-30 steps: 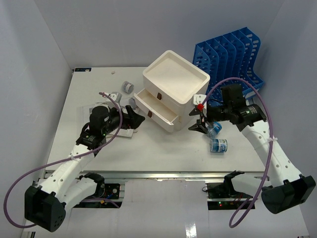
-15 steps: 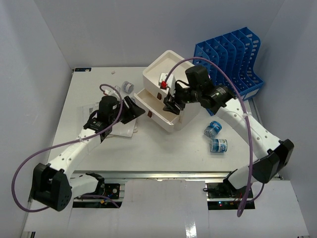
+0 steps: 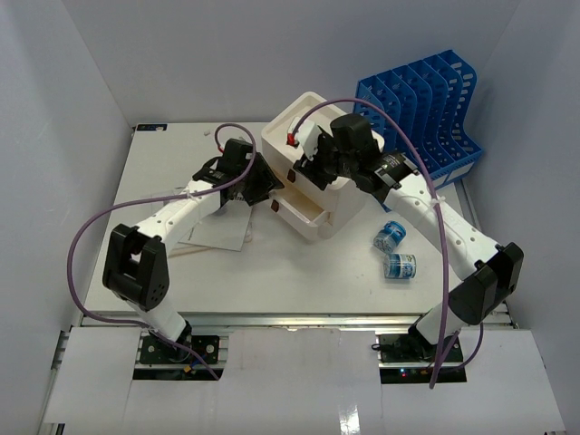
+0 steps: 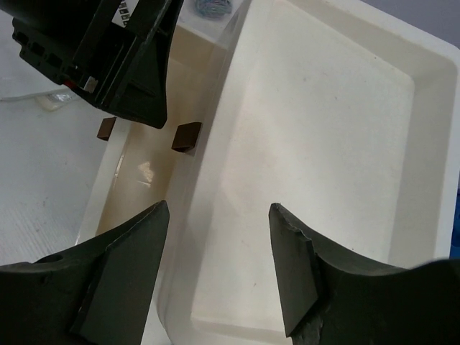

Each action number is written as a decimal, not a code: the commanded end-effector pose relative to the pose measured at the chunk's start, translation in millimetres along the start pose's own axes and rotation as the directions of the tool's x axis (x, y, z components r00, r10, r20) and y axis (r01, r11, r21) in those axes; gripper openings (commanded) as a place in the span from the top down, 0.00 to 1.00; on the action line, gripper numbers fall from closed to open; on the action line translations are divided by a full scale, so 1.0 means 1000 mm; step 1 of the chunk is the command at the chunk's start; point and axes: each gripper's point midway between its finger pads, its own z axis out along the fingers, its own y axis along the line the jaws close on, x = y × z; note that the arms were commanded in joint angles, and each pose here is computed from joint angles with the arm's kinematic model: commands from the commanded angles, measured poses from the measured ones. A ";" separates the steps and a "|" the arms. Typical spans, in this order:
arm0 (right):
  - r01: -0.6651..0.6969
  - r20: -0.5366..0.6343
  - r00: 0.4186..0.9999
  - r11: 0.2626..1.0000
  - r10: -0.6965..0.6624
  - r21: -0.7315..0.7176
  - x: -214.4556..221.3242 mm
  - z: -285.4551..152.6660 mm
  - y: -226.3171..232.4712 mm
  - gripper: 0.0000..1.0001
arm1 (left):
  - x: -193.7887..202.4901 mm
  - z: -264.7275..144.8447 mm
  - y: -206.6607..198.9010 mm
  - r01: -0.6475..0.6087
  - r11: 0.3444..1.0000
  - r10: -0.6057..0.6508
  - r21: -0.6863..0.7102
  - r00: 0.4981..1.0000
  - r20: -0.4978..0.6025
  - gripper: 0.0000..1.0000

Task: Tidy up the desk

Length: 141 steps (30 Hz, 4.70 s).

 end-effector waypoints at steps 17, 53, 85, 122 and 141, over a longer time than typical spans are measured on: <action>-0.093 -0.112 0.989 0.994 0.100 0.059 0.042 0.051 -0.027 0.57 | 0.026 -0.020 0.018 -0.079 0.991 0.074 -0.111 0.996 -0.044 0.67; 0.081 0.271 0.962 0.990 -0.046 -0.119 -0.047 -0.094 -0.014 0.06 | 0.004 -0.085 -0.026 -0.266 0.959 0.257 0.097 0.962 0.095 0.03; -0.563 -0.525 0.586 0.776 0.618 0.284 0.274 -0.131 0.052 0.10 | 0.048 -0.193 0.045 -0.771 0.619 0.584 0.152 0.581 0.567 0.02; -0.536 -0.755 0.341 0.776 0.559 0.332 0.350 -0.133 0.091 0.10 | 0.046 -0.204 0.043 -0.779 0.609 0.571 0.145 0.558 0.602 0.02; -0.537 -0.753 0.349 0.777 0.558 0.327 0.347 -0.140 0.095 0.05 | 0.045 -0.207 0.042 -0.781 0.608 0.565 0.142 0.552 0.613 0.02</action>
